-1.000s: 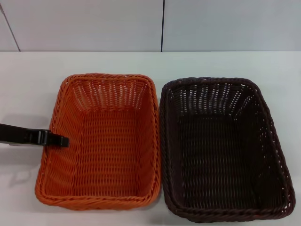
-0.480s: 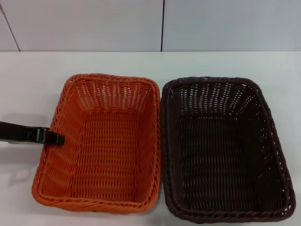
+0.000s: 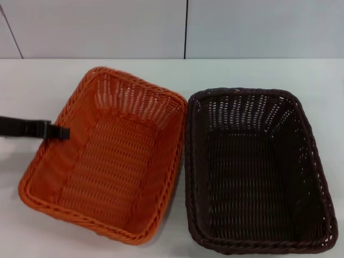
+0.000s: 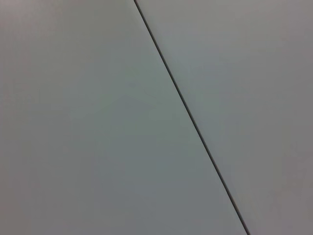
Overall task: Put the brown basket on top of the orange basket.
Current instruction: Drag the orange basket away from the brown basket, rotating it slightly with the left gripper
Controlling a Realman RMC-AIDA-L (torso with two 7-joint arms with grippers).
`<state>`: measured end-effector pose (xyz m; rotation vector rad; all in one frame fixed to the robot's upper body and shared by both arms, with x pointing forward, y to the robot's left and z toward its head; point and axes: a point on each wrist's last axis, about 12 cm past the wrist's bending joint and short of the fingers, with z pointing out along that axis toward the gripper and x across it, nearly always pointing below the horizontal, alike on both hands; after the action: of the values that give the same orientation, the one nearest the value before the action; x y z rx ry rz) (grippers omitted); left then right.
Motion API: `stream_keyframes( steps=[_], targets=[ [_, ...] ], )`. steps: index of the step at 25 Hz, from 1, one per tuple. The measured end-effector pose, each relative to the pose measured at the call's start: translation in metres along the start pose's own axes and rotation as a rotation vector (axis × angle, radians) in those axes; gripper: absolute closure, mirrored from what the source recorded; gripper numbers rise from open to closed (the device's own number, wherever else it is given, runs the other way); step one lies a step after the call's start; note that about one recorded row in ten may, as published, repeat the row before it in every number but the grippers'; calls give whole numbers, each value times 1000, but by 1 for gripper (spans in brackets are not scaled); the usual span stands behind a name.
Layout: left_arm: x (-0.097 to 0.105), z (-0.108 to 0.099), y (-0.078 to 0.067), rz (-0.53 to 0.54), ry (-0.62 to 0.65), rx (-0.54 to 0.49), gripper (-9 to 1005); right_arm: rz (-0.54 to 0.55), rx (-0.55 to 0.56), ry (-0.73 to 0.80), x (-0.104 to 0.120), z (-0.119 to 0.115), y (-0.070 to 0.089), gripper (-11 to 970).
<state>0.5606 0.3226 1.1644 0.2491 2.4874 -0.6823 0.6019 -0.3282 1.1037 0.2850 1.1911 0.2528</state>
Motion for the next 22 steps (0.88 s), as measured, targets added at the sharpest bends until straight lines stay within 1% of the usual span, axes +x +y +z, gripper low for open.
stream_keyframes(
  steps=[6, 8, 10, 11, 12, 15, 16, 18, 19, 20, 21, 22],
  targets=[
    [-11, -9, 0, 4, -68, 24, 805, 1, -2, -1, 0, 1, 1, 458],
    [-18, -20, 3, 9, -111, 18, 807, 2, -2, 0, 0, 1, 1, 458],
    [-22, -26, 4, 16, -133, 22, 809, 3, -1, 2, 1, 0, 1, 458],
    [-22, -26, 4, 16, -133, 22, 809, 3, -1, 3, 1, 0, 1, 458],
    [-27, -32, 4, 30, -147, 32, 810, 3, -1, 3, 1, 0, 1, 458],
    [-35, -39, 3, 52, -159, 37, 810, 3, -2, 1, 1, 0, 1, 459],
    [-39, -43, 2, 73, -163, 43, 811, 2, -2, 0, 0, 1, 1, 459],
    [-41, -45, 1, 86, -166, 46, 811, 2, -5, -1, 0, 1, 2, 458],
    [-44, -48, 0, 117, -171, 54, 812, 3, -7, 0, 1, 1, 3, 458],
    [-44, -48, 0, 117, -171, 54, 812, 6, -7, 0, 1, 1, 3, 458],
    [-49, -53, -2, 180, -181, 61, 812, 6, -7, 0, 1, 1, 3, 459],
    [-49, -53, -2, 180, -181, 61, 812, 6, -7, 0, 1, 1, 3, 459]
  ],
)
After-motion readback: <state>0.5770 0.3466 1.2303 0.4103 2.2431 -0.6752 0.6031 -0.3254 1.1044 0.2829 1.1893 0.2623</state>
